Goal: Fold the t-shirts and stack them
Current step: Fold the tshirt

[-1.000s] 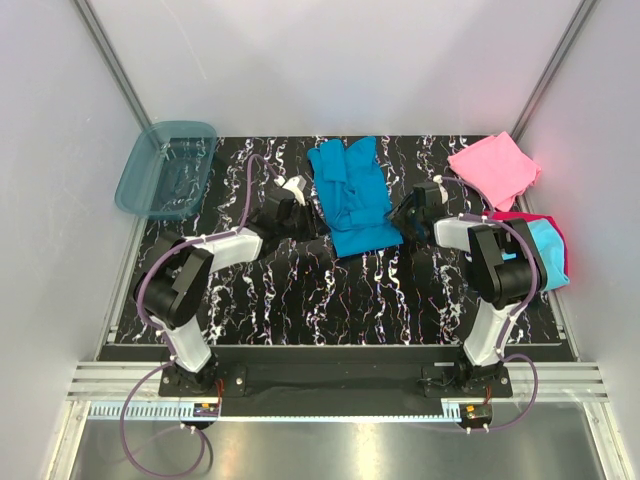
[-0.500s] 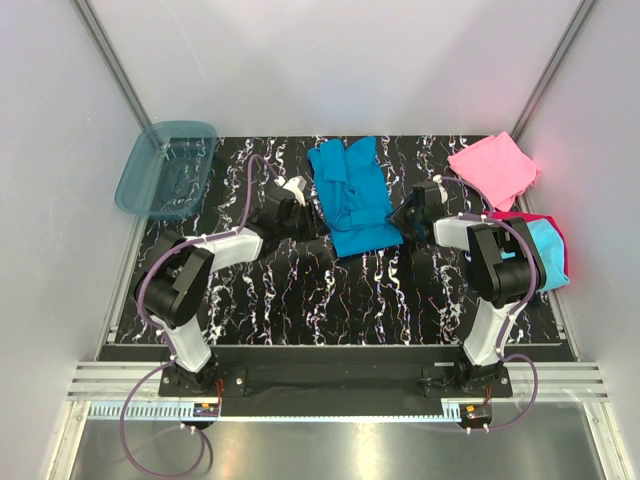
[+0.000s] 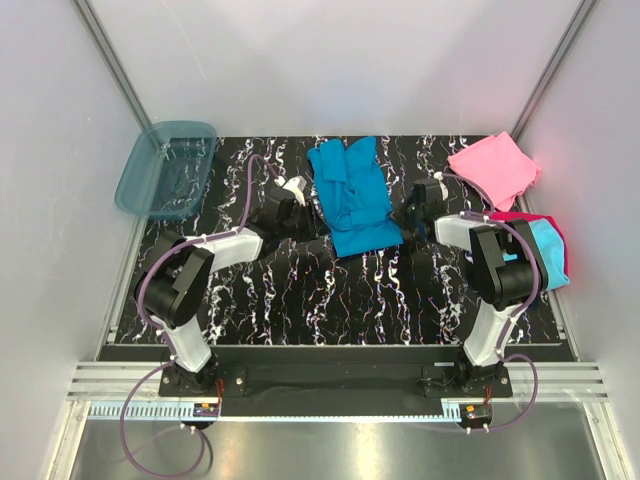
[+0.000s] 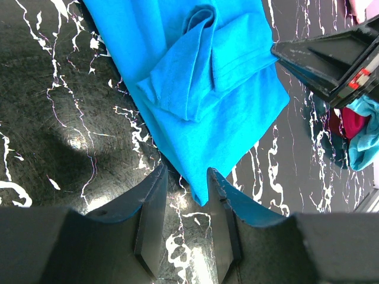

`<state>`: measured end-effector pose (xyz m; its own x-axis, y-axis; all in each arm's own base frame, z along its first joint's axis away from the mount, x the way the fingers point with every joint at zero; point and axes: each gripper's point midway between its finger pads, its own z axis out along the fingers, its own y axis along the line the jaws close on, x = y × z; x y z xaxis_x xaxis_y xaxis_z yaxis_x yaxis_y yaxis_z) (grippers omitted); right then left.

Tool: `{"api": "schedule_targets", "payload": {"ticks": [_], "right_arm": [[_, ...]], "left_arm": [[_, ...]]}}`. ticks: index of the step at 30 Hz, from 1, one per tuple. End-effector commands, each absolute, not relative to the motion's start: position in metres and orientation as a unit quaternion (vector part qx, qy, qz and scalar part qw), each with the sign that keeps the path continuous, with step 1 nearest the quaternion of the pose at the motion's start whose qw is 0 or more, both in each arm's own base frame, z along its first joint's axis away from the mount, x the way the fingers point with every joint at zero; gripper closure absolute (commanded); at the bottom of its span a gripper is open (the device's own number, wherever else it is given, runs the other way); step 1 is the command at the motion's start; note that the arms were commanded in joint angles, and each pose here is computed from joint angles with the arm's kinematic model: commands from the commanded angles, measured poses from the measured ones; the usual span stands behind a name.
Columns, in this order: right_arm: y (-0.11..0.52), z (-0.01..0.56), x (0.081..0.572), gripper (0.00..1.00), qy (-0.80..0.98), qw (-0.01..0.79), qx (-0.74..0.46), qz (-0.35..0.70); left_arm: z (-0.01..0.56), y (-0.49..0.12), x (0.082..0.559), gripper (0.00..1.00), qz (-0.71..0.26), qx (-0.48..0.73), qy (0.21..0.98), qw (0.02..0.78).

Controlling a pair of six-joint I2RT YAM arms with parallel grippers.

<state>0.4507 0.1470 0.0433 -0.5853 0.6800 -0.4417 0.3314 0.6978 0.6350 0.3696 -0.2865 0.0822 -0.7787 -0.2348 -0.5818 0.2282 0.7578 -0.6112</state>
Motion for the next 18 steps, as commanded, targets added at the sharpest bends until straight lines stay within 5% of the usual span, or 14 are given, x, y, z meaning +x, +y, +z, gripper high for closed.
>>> {"api": "schedule_targets", "payload": {"ticks": [1, 18], "right_arm": [[0.153, 0.091, 0.477, 1.00, 0.830, 0.386, 0.287, 0.283], [0.176, 0.090, 0.532, 1.00, 0.826, 0.367, 0.294, 0.311]], "left_arm": [[0.100, -0.294, 0.376, 0.63, -0.367, 0.011, 0.859, 0.355], [0.093, -0.296, 0.379, 0.63, -0.364, 0.013, 0.863, 0.350]]}}
